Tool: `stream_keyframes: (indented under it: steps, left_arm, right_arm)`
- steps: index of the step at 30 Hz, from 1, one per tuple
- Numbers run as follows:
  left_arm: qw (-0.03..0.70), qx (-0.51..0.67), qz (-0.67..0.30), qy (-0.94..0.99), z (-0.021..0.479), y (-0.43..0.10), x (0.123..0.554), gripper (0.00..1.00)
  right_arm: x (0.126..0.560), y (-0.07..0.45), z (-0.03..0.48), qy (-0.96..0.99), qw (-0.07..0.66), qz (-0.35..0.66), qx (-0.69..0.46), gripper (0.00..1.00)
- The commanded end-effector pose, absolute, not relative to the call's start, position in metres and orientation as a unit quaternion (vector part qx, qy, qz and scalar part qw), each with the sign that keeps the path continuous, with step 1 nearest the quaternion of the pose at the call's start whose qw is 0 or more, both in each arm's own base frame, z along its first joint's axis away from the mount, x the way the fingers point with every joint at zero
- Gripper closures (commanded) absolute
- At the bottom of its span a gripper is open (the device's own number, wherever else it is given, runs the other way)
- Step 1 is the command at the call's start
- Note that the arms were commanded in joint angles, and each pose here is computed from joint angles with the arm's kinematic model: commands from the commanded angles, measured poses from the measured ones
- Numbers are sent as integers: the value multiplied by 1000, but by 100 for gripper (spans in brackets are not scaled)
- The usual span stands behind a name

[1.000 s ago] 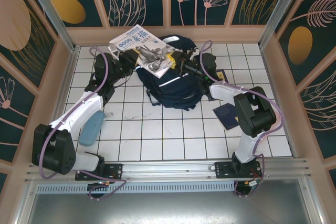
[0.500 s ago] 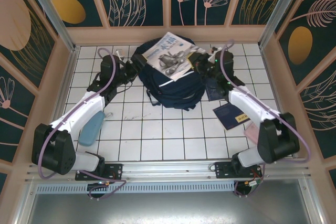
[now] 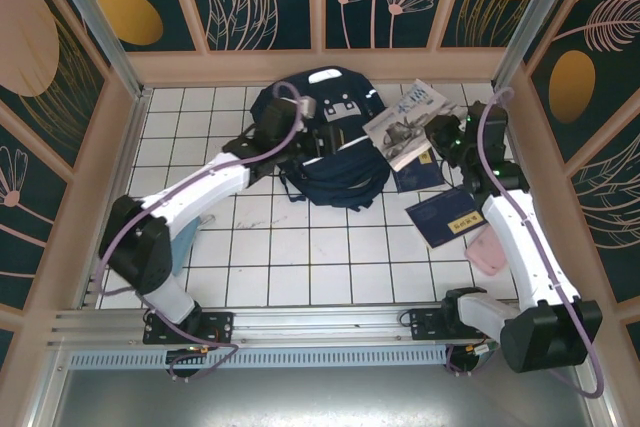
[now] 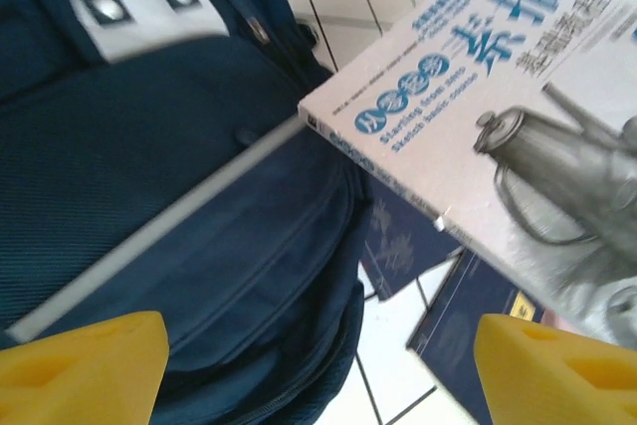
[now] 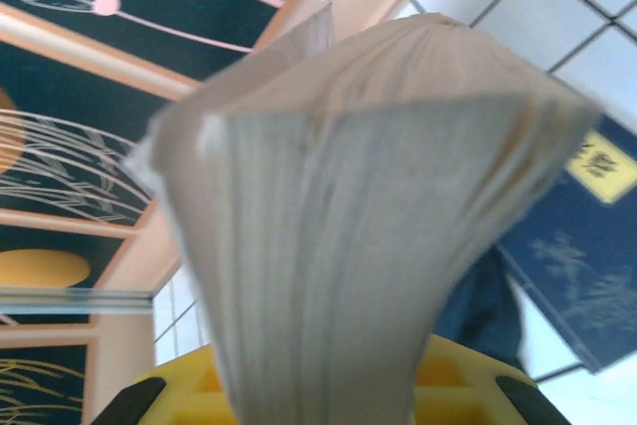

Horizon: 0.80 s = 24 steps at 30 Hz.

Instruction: Pack books, pencil case, and school supplies into a backpack

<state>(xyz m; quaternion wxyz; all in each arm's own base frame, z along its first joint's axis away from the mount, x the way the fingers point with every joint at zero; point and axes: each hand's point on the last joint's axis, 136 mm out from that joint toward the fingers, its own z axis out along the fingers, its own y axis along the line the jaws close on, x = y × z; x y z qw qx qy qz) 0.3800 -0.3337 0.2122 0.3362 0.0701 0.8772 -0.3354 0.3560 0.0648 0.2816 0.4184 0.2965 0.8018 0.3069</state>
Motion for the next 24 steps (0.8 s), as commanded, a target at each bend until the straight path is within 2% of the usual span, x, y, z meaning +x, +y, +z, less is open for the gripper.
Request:
stream_keyframes:
  steps: [1, 9, 17, 24]
  left_arm:
    - [326, 166, -289, 885, 195, -362, 377, 18]
    - [285, 247, -195, 905, 142, -394, 398, 14]
    - [267, 306, -80, 910, 96, -386, 427, 26]
    - [253, 352, -39, 900, 71, -381, 431, 26]
  right_arm:
    - [342, 62, 317, 775, 456, 347, 267, 100]
    - [315, 48, 297, 778, 435, 347, 292, 100]
    - [294, 38, 292, 780, 425, 350, 296, 100]
    - [289, 14, 295, 783, 442, 295, 323, 100]
